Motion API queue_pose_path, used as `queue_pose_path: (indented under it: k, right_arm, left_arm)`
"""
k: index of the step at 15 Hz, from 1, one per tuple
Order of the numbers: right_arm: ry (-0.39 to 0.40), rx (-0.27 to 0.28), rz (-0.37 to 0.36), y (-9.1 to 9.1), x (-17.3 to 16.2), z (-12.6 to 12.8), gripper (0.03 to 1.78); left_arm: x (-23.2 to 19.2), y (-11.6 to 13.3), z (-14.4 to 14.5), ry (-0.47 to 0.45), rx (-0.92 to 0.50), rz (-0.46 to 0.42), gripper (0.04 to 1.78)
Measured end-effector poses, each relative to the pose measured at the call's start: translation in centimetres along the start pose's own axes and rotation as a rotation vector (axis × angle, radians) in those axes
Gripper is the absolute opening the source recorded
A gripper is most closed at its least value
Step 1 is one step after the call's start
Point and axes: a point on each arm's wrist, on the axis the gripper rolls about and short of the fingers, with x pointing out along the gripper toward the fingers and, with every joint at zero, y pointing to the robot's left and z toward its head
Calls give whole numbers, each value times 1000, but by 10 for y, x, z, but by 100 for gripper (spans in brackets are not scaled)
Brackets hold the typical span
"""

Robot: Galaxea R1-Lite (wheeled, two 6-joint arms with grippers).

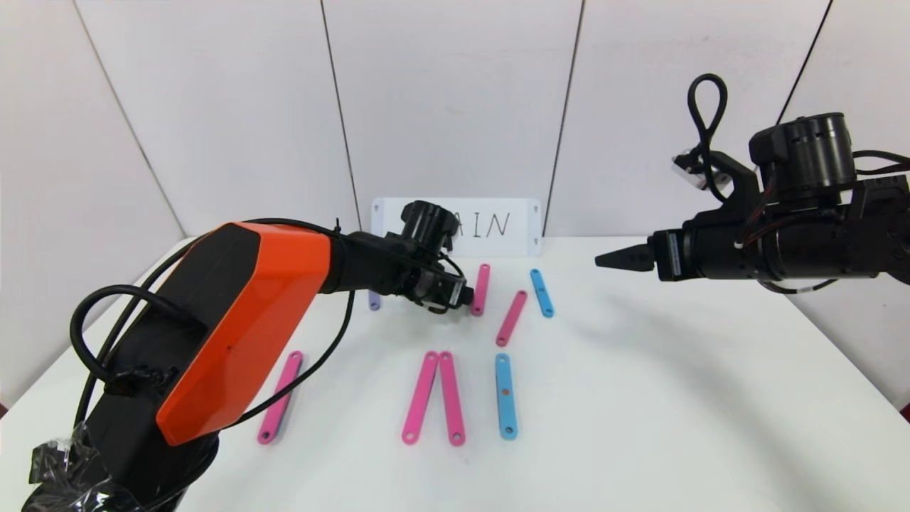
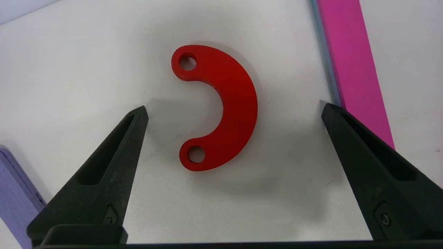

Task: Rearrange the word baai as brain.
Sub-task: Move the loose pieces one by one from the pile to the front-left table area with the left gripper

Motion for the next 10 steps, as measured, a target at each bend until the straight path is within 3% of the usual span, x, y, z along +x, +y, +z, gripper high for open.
queue_pose_path:
  k: [3, 5, 7, 10]
  right_arm:
    - [3, 1, 0, 0, 1, -1, 174]
    - [3, 1, 1, 0, 1, -1, 174]
    - [4, 0, 2, 0, 1, -1, 174]
    - [3, -1, 2, 0, 1, -1, 174]
  left_arm:
    - [0, 0, 0, 2, -1, 1, 172]
    - [0, 0, -1, 5, 1, 2, 158]
    - [0, 0, -1, 5, 2, 4, 134]
    - [1, 0, -1, 6, 2, 8, 80]
